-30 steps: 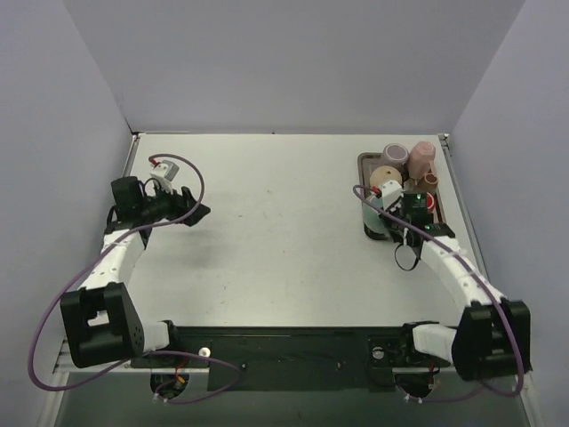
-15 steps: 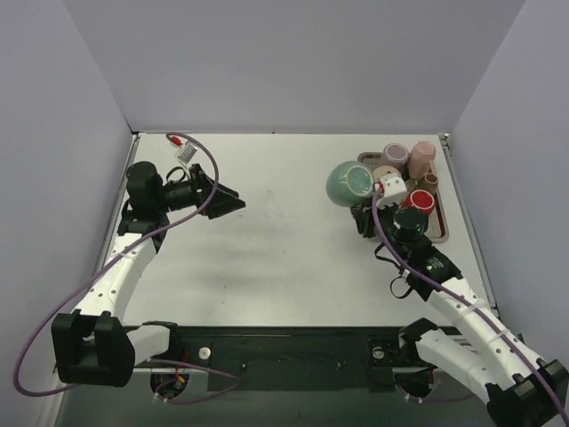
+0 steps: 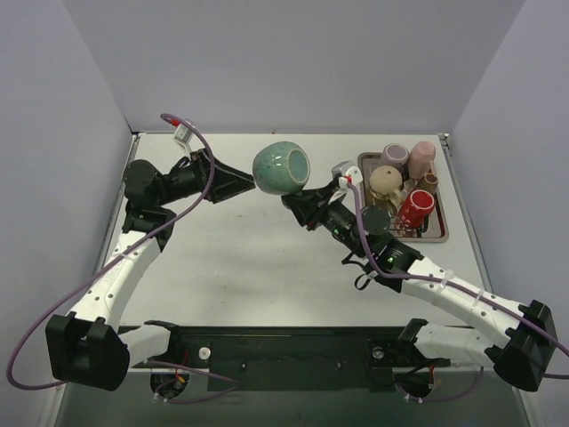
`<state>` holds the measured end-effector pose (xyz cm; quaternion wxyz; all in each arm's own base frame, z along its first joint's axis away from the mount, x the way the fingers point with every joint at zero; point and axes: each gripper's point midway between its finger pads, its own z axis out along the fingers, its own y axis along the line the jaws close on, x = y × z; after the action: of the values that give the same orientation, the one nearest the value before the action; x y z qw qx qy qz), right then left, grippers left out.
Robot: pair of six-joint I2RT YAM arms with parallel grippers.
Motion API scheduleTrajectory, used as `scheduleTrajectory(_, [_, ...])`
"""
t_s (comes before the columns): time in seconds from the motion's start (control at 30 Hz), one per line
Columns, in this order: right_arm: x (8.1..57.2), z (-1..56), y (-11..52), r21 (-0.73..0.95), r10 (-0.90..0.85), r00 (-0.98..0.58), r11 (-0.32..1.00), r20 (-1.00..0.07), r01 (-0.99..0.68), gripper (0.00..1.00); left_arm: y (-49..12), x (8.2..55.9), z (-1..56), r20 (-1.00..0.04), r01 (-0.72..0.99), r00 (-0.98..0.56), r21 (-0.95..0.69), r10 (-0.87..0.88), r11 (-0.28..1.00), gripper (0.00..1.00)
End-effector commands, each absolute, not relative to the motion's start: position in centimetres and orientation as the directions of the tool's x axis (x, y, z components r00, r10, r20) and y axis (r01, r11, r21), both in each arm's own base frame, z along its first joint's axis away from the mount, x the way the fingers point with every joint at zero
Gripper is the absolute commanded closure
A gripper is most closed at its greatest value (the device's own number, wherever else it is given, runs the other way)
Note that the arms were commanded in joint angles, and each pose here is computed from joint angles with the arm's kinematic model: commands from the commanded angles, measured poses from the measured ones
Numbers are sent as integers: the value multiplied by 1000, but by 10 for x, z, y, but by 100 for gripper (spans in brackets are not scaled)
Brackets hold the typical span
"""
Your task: Turn the mug right side up
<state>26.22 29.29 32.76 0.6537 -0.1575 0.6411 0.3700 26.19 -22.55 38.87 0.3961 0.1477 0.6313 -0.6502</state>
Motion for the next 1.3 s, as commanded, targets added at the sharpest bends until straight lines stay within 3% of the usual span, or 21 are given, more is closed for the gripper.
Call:
scheduleTrajectory(0.0, [237,446,309,293,562,46,497,-826,-817,100,-233,255,421,-709,744,-601,-665,-369,66,7])
scheduleTrajectory(0.07, [237,445,319,305,575,18,460,-818,-834,100,-235,258,421,-689,725,-624,-686,-369,56,12])
scheduleTrajectory(0.2, [244,425,337,327,531,-48,445,-846,-834,100,-236,256,428,-666,720,-643,-694,-378,-1,37])
scheduleTrajectory(0.27, [247,413,343,329,509,-67,446,-858,-832,100,-238,253,429,-673,731,-638,-683,-373,-18,60])
scheduleTrajectory(0.3, [250,405,345,332,491,-84,445,-867,-831,100,-237,253,428,-672,727,-642,-686,-369,-15,86])
scheduleTrajectory(0.33, [250,401,345,332,479,-92,443,-873,-833,100,-236,256,423,-681,730,-634,-683,-367,5,100])
scheduleTrajectory(0.37, [257,392,339,342,457,-108,468,-883,-815,91,-233,265,412,-657,693,-659,-720,-366,46,100])
scheduleTrajectory(0.4, [262,385,335,345,440,-116,486,-890,-803,77,-230,271,403,-700,720,-618,-687,-357,101,100])
scheduleTrajectory(0.43, [272,372,321,349,399,-133,538,-907,-767,48,-223,283,384,-654,640,-672,-749,-348,173,100])
scheduleTrajectory(0.47, [280,363,311,343,371,-137,575,-919,-743,39,-216,294,369,-767,712,-567,-640,-300,289,100])
scheduleTrajectory(0.5, [294,339,287,294,270,-145,673,-952,-679,29,-201,307,340,-706,559,-646,-697,-290,449,100])
scheduleTrajectory(0.53, [304,323,268,193,154,-116,746,-981,-637,27,-187,323,320,-829,618,-533,-519,-170,590,100])
scheduleTrajectory(0.57, [316,301,231,129,60,-147,846,-987,-517,24,-171,329,303,-828,543,-549,-457,-114,704,100])
scheduleTrajectory(0.6, [321,290,209,9,-63,-139,884,-988,-467,24,-155,340,289,-877,568,-480,-298,15,768,100])
scheduleTrajectory(0.63, [331,272,169,-47,-123,-203,937,-971,-345,21,-141,342,273,-865,528,-494,-220,86,820,100])
scheduleTrajectory(0.73, [344,239,94,-183,-240,-309,962,-920,-204,21,-111,349,231,-796,562,-507,-15,330,827,100])
scheduleTrajectory(0.8, [348,211,23,-224,-212,-447,974,-869,-27,21,-102,349,208,-738,588,-541,12,404,809,100])
scheduleTrajectory(0.93, [357,166,-41,-262,-156,-573,959,-805,106,22,-92,362,174,-643,624,-583,37,496,781,100])
scheduleTrajectory(1.03, [367,149,-67,-263,-137,-597,956,-790,129,27,-81,380,145,-561,630,-625,49,543,775,100])
scheduleTrajectory(1.27, [368,104,-107,-224,-124,-681,973,-722,60,32,-78,398,103,-479,672,-660,-31,579,740,100])
